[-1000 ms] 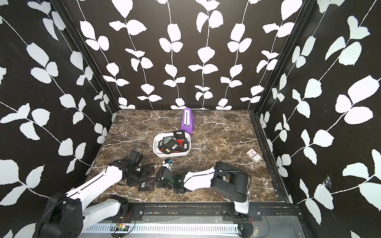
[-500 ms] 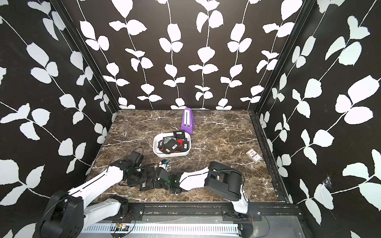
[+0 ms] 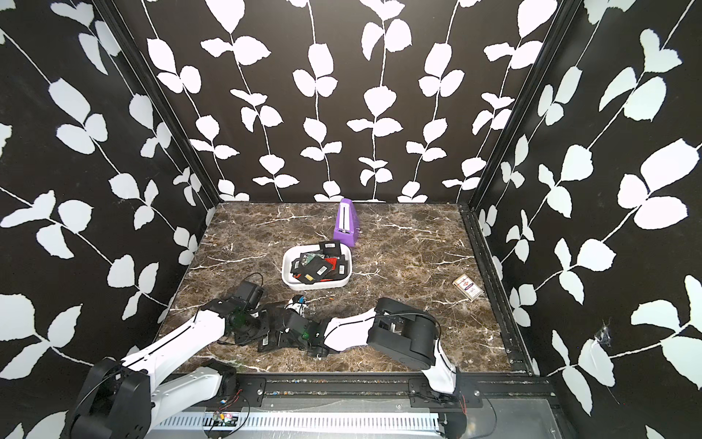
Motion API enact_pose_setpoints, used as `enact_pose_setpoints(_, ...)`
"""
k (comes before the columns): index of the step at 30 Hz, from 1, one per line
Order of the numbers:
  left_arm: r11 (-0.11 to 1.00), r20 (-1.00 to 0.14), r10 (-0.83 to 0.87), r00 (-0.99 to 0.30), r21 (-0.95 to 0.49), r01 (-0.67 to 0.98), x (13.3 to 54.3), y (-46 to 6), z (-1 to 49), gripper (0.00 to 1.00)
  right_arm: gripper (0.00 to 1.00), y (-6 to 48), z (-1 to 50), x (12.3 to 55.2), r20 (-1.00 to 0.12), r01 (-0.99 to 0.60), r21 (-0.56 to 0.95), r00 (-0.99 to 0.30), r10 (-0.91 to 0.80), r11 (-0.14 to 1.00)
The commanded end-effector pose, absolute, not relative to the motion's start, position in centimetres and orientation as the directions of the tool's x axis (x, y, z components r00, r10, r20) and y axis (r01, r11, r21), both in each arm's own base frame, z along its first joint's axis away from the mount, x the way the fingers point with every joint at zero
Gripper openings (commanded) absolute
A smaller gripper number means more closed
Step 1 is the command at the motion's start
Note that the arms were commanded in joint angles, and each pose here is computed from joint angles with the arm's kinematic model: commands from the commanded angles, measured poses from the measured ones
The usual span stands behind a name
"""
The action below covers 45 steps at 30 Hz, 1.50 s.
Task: Put the tea bags into the storage box
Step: Pick up the tea bag from the center of the board, then place the tea bag in the storage box.
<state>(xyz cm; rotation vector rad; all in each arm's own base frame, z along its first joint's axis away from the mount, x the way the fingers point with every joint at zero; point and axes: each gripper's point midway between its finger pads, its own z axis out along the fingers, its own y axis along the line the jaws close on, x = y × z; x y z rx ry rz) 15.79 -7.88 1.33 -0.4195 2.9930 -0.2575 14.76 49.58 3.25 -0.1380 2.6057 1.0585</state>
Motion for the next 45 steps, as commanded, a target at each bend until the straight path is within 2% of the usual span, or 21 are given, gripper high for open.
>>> enact_pose_setpoints(1,0.952,-0.027,-0.279,-0.96,-0.143,-0.272,13.9,-7.3,-0.7,0.06,0.25,51.0,3.6,14.5,-0.33,-0.213,0.681,-0.943,0.034,0.7)
enact_pose_setpoints(8,0.951,-0.024,-0.275,-0.961,-0.153,-0.268,14.0,-7.6,-0.5,0.07,0.01,50.6,4.4,14.8,-0.353,-0.22,0.677,-0.934,0.048,0.703)
enact_pose_setpoints(13,0.947,-0.034,-0.266,-0.963,-0.197,-0.254,14.8,-8.4,0.8,0.08,0.0,49.4,6.0,15.1,-0.393,-0.244,0.652,-0.919,0.045,0.718)
enact_pose_setpoints(16,0.943,-0.068,-0.249,-0.966,-0.243,-0.226,15.8,-9.2,2.7,0.1,0.0,47.5,7.5,15.5,-0.439,-0.274,0.583,-0.898,0.014,0.765)
enact_pose_setpoints(21,0.927,-0.176,-0.225,-0.958,-0.342,-0.155,18.4,-10.9,6.8,0.24,0.0,41.8,11.7,16.9,-0.563,-0.319,0.405,-0.826,-0.041,0.857)
enact_pose_setpoints(24,0.922,-0.255,-0.214,-0.943,-0.372,-0.109,20.1,-11.4,8.8,0.28,0.0,38.5,14.6,18.5,-0.61,-0.308,0.38,-0.792,-0.014,0.872)
enact_pose_setpoints(28,0.941,-0.312,-0.205,-0.928,-0.323,-0.099,21.7,-10.8,9.7,0.29,0.0,35.4,18.0,21.7,-0.652,-0.294,0.389,-0.758,0.035,0.873)
enact_pose_setpoints(32,0.964,-0.32,-0.19,-0.928,-0.24,-0.115,23.1,-9.9,9.5,0.29,0.0,34.3,20.6,25.8,-0.671,-0.282,0.429,-0.736,0.094,0.858)
enact_pose_setpoints(39,0.956,-0.314,-0.236,-0.92,-0.245,-0.162,25.5,-9.5,8.3,0.29,0.0,35.3,19.5,33.1,-0.635,-0.209,0.469,-0.755,0.162,0.858)
enact_pose_setpoints(45,0.956,-0.309,-0.255,-0.916,-0.221,-0.192,26.6,-8.9,7.2,0.29,0.0,37.8,17.2,37.1,-0.601,-0.176,0.474,-0.781,0.171,0.863)
